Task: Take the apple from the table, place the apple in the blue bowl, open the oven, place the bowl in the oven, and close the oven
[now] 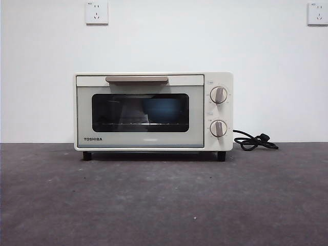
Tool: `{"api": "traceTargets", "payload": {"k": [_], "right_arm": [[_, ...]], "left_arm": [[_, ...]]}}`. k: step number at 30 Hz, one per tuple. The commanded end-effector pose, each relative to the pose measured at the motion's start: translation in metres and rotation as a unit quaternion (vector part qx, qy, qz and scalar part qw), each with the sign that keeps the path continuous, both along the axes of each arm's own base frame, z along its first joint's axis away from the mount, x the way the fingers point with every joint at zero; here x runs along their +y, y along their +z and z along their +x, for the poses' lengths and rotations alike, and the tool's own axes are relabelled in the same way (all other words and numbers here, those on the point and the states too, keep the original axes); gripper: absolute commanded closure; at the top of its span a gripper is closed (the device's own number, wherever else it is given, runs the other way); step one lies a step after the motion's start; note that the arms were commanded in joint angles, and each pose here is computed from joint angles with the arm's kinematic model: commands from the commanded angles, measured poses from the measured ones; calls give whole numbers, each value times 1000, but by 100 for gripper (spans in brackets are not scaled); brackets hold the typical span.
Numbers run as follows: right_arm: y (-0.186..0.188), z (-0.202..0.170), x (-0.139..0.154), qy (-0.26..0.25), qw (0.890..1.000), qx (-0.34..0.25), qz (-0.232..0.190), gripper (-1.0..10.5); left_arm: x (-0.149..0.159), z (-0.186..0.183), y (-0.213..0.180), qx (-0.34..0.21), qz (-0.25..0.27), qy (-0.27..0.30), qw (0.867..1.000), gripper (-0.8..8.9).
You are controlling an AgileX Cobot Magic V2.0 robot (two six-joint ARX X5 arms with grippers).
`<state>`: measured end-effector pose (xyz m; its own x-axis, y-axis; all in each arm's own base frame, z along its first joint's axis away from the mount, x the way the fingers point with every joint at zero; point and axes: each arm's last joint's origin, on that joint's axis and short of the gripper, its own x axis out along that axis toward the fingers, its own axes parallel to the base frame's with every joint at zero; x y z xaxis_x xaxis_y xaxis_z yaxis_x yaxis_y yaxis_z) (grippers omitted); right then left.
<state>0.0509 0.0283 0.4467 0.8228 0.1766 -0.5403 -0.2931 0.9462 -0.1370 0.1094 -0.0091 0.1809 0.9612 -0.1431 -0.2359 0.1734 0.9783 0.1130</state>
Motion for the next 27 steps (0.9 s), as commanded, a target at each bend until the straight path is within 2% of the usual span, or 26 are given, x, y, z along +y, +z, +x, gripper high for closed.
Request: {"api": "traceTargets", "payload": {"k": [1,11,19,23,27], "right_arm": [[-2,0,0,-3,1000,10,-3,946],[-2,0,0,-3,1000,10,-3,946],[-2,0,0,-3,1000,10,-3,946],[-2,0,0,-3,1000,10,-3,946],[-2,0,0,-3,1000,10,-3,946]], "left_arm": [[2,-1,-2,-5,1,14,1000,817],[11,-4,-18,-1,-11,55,998,817],[10,-11,-37,1,-36,61,997,817],[10,-13,-32,-31,-36,61,997,817],[11,-13,-31,-34,-36,63,997,817]]}}
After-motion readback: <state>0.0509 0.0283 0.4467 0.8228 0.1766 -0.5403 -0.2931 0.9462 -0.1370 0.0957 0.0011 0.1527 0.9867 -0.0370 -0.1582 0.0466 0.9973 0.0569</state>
